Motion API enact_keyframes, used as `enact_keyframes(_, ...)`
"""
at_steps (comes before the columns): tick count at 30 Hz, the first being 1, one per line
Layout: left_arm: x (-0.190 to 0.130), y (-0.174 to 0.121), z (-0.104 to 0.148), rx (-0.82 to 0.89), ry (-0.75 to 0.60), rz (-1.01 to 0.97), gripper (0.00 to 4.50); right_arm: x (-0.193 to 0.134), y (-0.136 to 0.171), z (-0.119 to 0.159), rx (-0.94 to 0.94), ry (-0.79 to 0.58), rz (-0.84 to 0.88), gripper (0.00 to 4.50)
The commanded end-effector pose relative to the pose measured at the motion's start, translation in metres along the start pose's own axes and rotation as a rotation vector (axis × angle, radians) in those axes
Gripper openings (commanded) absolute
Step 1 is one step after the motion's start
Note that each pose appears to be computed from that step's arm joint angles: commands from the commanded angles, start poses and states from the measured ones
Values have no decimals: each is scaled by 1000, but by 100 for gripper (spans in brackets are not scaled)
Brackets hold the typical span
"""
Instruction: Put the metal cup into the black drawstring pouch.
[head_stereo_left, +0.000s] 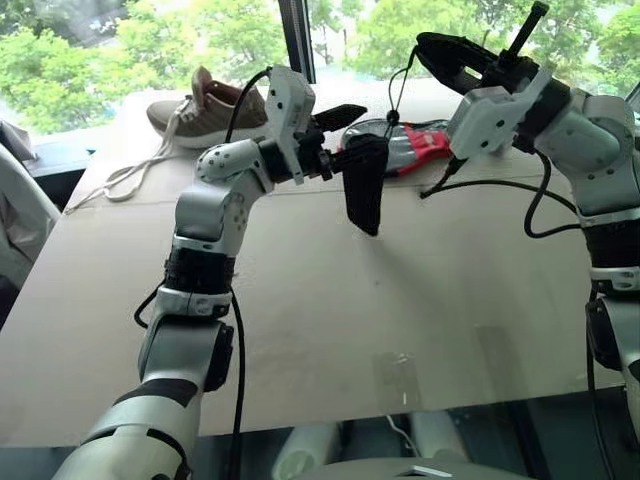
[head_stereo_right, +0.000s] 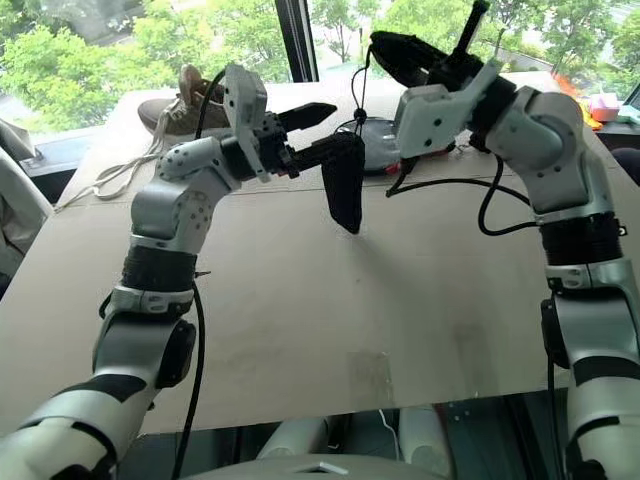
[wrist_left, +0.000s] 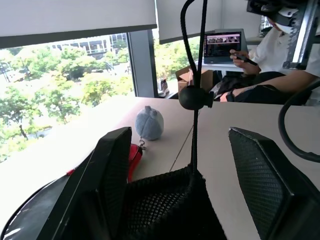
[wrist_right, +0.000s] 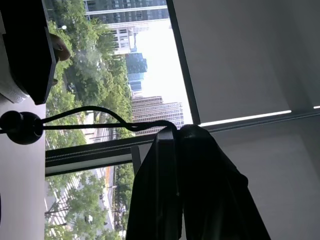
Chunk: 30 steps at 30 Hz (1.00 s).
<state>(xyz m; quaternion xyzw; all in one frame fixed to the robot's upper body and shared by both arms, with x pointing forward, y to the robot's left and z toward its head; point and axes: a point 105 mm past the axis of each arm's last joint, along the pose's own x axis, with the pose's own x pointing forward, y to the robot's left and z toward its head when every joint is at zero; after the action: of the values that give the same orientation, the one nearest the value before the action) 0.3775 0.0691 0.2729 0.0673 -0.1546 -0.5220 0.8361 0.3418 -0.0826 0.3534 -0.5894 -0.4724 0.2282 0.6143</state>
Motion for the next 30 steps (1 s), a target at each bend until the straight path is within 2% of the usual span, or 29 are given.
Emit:
enact_keyframes(1, 7, 1, 23, 33, -101, -24, 320, 7, -16, 10, -32, -48, -52, 5)
enact_keyframes(7, 17, -16, 26, -32, -158, -129, 320, 11, -6, 17, 4, -67, -16, 5)
enact_keyframes(17, 24, -20, 22, -64, -159, -157, 320, 13, 3, 23, 47, -81, 19, 5)
enact_keyframes(18, 24, -20, 22, -67, -159, -156, 279, 14, 2, 24, 50, -83, 17, 0)
enact_keyframes(19, 23, -20, 21, -68, -157, -155, 268, 14, 2, 25, 51, -85, 17, 0)
enact_keyframes(20, 22, -19, 20, -69, -149, -153, 238, 14, 2, 25, 52, -86, 16, 0)
enact_keyframes(23, 20, -18, 14, -65, -123, -142, 100, 15, -1, 25, 54, -85, 11, 0)
enact_keyframes(30, 22, -20, 4, -52, -89, -140, 100, 17, -3, 29, 72, -95, -1, 0)
